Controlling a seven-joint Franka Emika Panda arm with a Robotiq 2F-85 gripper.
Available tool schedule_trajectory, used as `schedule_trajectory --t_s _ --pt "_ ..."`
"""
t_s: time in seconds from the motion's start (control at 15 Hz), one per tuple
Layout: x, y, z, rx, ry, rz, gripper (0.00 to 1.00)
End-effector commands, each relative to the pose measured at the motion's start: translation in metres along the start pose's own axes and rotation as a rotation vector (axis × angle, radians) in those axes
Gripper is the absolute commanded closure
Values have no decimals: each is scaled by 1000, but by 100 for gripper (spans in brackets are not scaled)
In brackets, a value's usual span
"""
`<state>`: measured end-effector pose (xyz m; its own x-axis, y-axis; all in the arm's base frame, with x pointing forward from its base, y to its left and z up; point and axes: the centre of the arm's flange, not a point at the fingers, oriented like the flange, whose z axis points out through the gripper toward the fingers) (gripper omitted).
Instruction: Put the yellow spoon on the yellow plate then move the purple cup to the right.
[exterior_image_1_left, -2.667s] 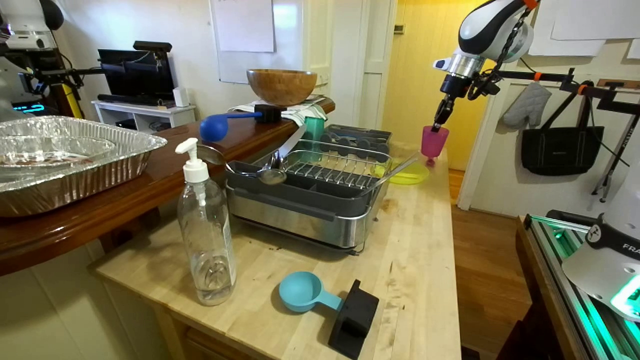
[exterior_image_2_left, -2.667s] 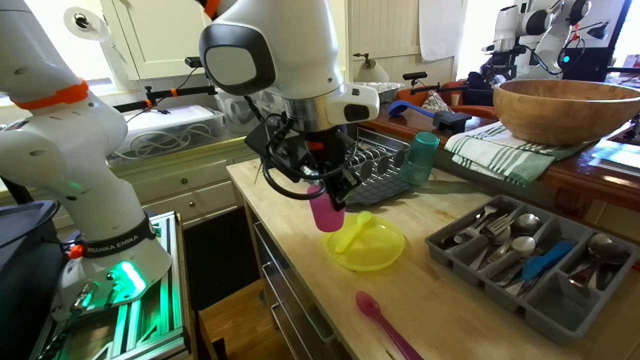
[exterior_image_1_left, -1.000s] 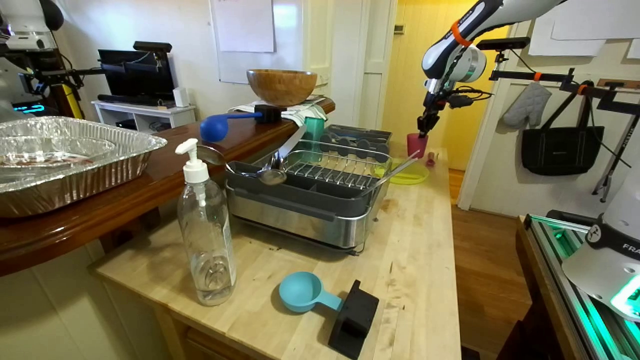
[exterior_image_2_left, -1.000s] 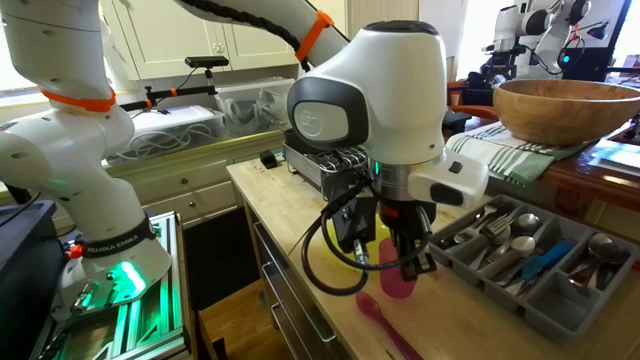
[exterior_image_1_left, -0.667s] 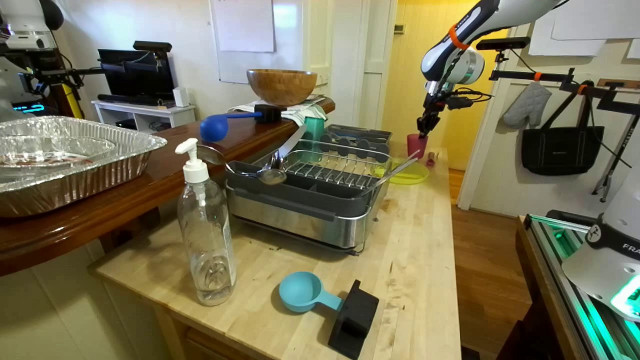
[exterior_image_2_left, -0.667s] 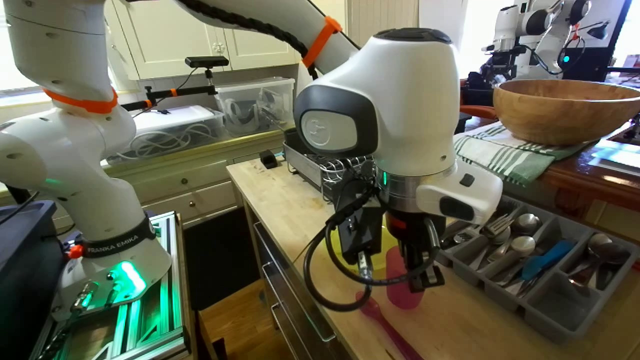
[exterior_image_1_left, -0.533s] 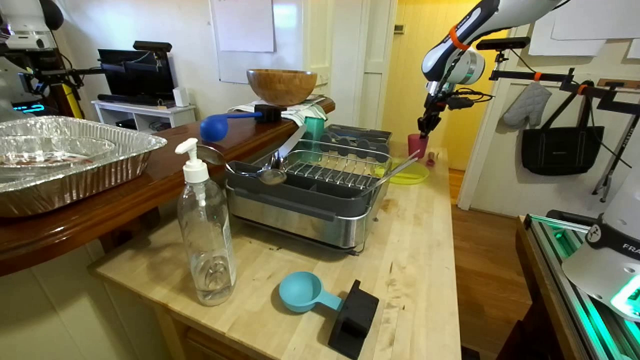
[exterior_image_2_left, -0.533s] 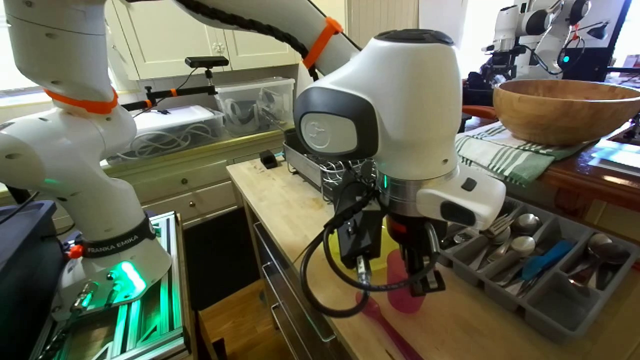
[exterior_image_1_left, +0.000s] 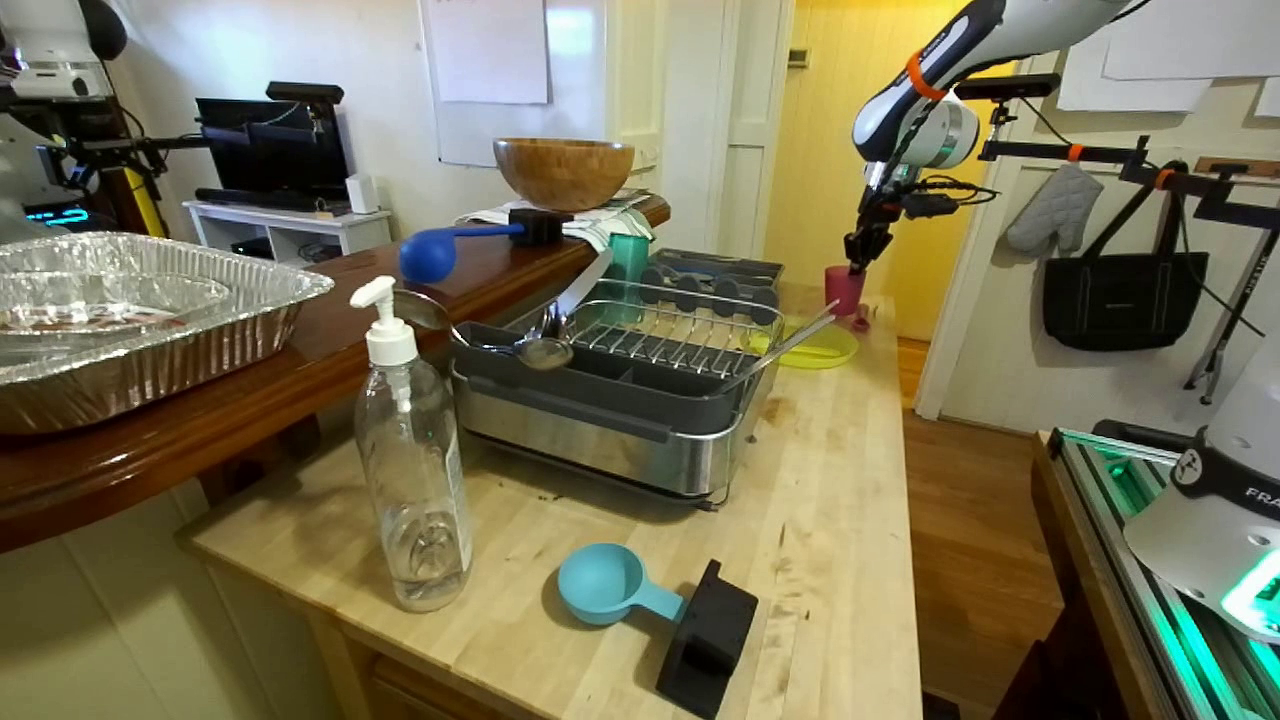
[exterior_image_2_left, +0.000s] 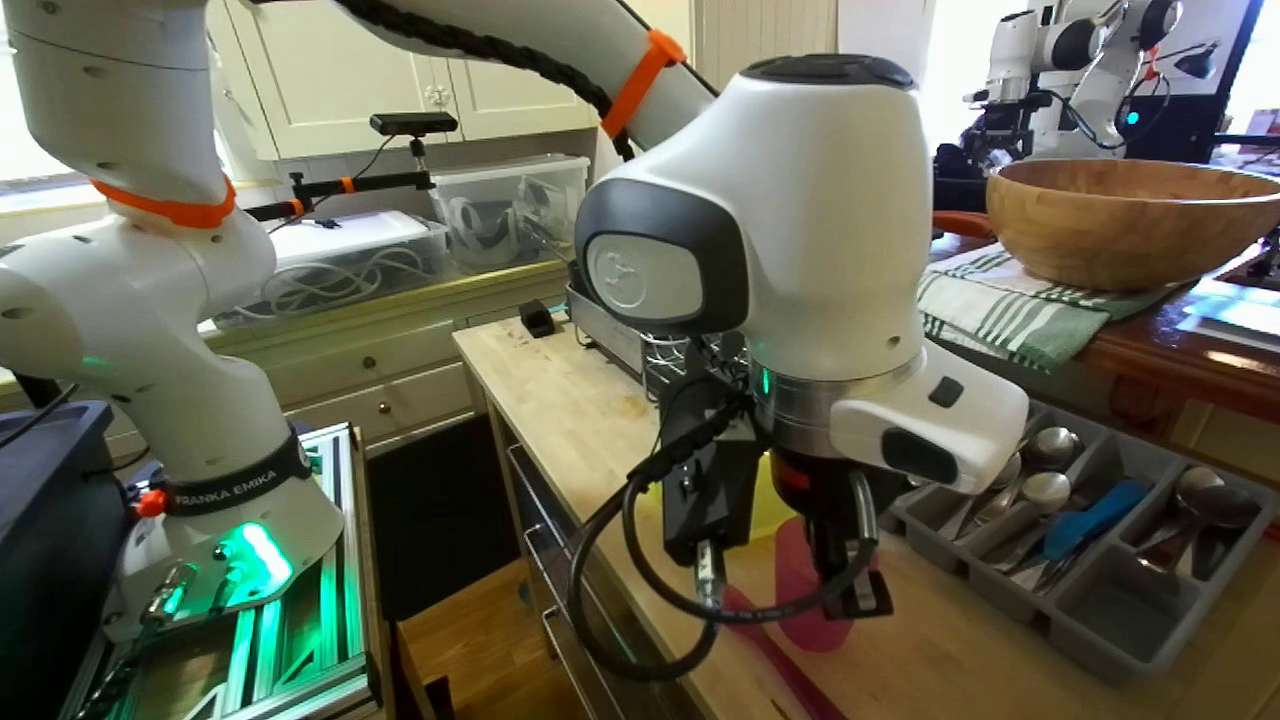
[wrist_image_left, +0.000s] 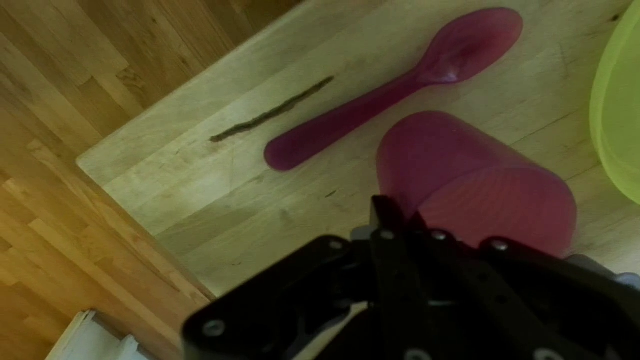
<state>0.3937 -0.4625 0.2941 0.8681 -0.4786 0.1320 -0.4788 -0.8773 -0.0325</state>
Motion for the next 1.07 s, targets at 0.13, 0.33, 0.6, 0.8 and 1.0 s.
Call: schedule_trajectory --t_s 0.13,0.33,0.6,0.8,1.0 --pt "6 7 6 -2 -8 20 75" --pt "6 8 7 -2 -8 23 55" --pt "7 10 7 -3 -5 28 26" --pt "6 10 5 -1 0 31 4" --pt "5 3 -5 5 19 17 0"
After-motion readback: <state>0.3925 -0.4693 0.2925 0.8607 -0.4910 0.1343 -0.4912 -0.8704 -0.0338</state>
